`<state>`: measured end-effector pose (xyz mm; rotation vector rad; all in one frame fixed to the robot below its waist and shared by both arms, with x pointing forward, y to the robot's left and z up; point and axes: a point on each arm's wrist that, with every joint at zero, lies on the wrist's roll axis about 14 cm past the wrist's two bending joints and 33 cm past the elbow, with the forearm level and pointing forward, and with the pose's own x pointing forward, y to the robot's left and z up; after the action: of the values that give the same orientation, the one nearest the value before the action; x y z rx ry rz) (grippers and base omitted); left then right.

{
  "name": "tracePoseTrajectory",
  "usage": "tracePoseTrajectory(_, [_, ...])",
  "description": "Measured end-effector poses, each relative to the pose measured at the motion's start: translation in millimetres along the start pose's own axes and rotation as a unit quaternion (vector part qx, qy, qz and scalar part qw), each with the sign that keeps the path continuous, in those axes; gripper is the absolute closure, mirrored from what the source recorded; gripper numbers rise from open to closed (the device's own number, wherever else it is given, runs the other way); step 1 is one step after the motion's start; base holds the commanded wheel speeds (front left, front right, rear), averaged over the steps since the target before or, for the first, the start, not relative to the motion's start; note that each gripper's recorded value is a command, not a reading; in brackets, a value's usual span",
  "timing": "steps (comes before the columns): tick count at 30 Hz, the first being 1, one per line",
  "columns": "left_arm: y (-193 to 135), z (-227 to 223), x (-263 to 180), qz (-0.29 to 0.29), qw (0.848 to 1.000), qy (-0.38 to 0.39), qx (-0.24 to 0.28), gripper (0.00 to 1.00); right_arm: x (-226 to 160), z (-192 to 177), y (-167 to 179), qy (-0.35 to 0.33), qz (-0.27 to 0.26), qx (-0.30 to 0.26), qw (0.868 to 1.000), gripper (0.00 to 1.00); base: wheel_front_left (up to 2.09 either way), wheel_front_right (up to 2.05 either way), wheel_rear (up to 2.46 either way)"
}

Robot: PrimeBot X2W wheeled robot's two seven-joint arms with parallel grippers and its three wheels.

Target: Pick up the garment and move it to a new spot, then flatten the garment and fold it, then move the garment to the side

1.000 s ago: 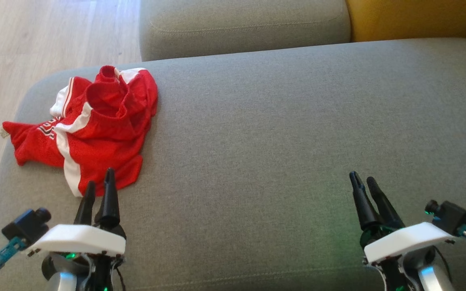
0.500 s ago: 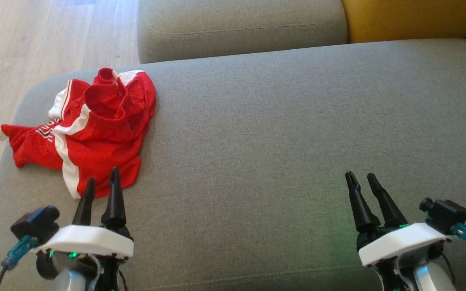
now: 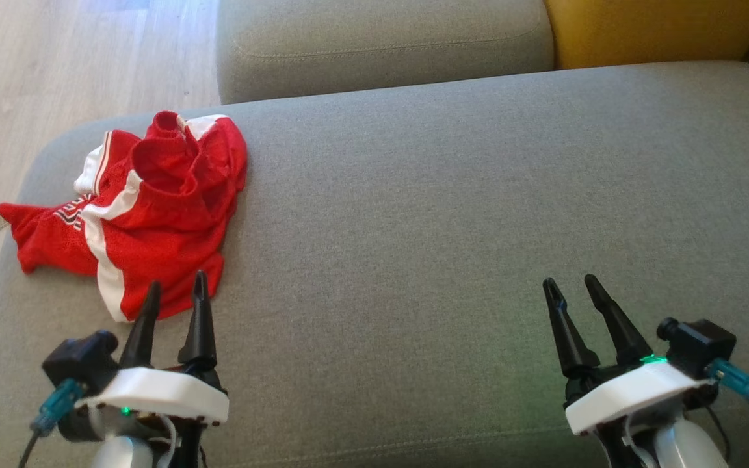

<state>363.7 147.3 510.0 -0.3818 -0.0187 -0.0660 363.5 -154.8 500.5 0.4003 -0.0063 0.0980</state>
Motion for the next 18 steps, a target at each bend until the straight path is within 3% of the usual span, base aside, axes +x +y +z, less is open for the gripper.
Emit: tracePoseTrajectory(18, [-12, -7, -6, -0.031, 0.994, -0.007, 0.101, 0.00, 0, 8, 13, -0.021, 0.031, -0.121, 0.992, 0.00, 0.00, 0.00, 0.00])
